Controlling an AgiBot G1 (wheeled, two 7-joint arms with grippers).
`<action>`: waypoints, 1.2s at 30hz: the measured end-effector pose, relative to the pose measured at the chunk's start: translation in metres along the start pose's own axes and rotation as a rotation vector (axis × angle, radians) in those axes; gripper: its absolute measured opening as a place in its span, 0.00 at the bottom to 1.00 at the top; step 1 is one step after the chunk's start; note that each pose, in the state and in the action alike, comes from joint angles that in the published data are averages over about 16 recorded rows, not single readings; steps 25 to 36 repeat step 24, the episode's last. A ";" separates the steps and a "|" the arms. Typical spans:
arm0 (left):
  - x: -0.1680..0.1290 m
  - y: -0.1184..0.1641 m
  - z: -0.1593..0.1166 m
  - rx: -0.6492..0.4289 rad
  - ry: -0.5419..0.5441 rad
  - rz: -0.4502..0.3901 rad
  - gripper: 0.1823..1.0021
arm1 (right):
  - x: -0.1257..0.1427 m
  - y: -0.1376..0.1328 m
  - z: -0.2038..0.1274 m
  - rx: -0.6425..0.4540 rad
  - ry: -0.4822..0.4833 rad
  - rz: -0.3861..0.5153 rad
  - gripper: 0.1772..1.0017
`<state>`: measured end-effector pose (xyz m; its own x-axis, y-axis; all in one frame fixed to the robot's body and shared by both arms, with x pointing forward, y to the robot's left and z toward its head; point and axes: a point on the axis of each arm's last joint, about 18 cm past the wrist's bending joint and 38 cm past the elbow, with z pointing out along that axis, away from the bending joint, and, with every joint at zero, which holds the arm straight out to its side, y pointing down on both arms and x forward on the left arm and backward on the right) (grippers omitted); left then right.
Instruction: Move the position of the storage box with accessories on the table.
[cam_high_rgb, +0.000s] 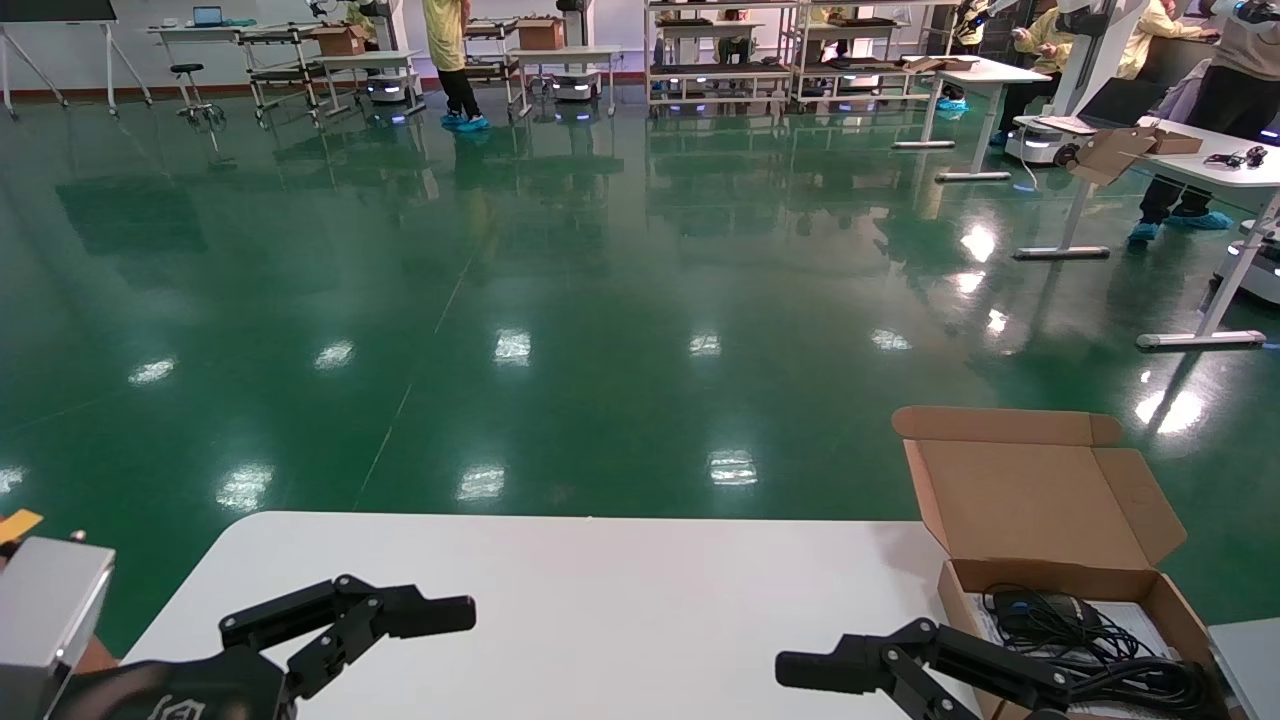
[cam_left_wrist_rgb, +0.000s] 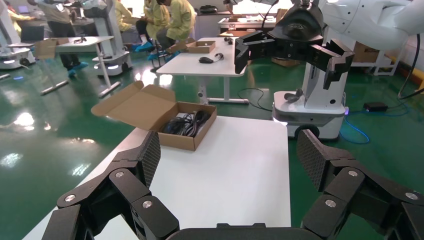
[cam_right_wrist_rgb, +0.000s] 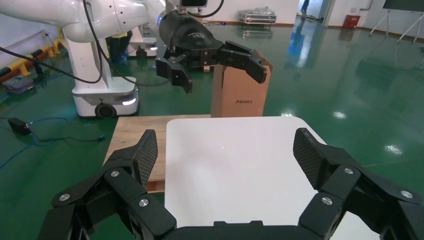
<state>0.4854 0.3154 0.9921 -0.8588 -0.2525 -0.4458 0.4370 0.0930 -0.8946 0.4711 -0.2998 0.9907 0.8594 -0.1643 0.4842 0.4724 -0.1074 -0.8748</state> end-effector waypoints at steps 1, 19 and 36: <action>0.000 0.000 0.000 0.000 0.000 0.000 1.00 | 0.000 0.000 0.000 -0.001 0.001 0.001 1.00; 0.000 0.000 0.000 0.000 0.000 0.000 1.00 | 0.004 0.001 -0.001 -0.006 0.012 0.007 1.00; 0.000 0.000 0.000 0.000 0.000 0.000 1.00 | 0.004 0.001 -0.001 -0.006 0.012 0.008 1.00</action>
